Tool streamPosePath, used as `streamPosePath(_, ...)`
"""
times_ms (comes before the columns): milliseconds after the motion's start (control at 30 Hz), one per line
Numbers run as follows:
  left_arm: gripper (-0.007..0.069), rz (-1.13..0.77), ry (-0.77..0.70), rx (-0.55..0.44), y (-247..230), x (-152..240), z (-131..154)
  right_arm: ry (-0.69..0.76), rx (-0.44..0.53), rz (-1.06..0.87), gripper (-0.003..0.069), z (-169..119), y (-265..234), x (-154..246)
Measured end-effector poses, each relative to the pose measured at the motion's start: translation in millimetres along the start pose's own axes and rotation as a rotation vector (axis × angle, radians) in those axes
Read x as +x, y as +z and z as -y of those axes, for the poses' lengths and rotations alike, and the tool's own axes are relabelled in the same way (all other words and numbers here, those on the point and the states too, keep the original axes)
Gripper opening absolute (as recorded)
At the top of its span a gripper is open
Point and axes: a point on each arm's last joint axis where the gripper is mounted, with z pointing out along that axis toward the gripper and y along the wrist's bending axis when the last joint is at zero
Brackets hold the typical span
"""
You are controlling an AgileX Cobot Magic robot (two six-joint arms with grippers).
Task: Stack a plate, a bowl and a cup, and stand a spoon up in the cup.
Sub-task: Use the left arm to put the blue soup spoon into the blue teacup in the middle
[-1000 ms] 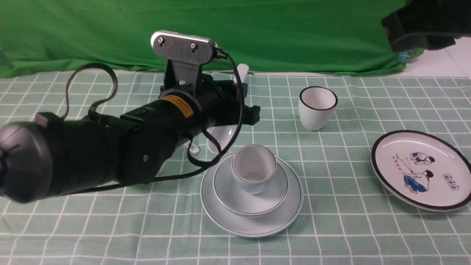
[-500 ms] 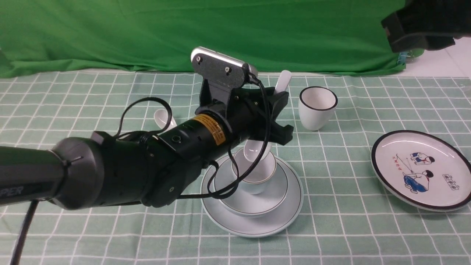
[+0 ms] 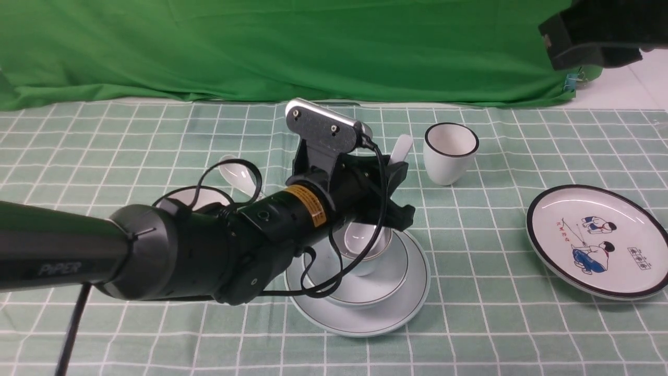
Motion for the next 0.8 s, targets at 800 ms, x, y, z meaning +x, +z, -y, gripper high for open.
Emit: streamPosePath(800,0.0249,-0.101,0.021,-0.038,-11,-8,-1,-0.013,0.000,0.000,0.0214,0,0,0)
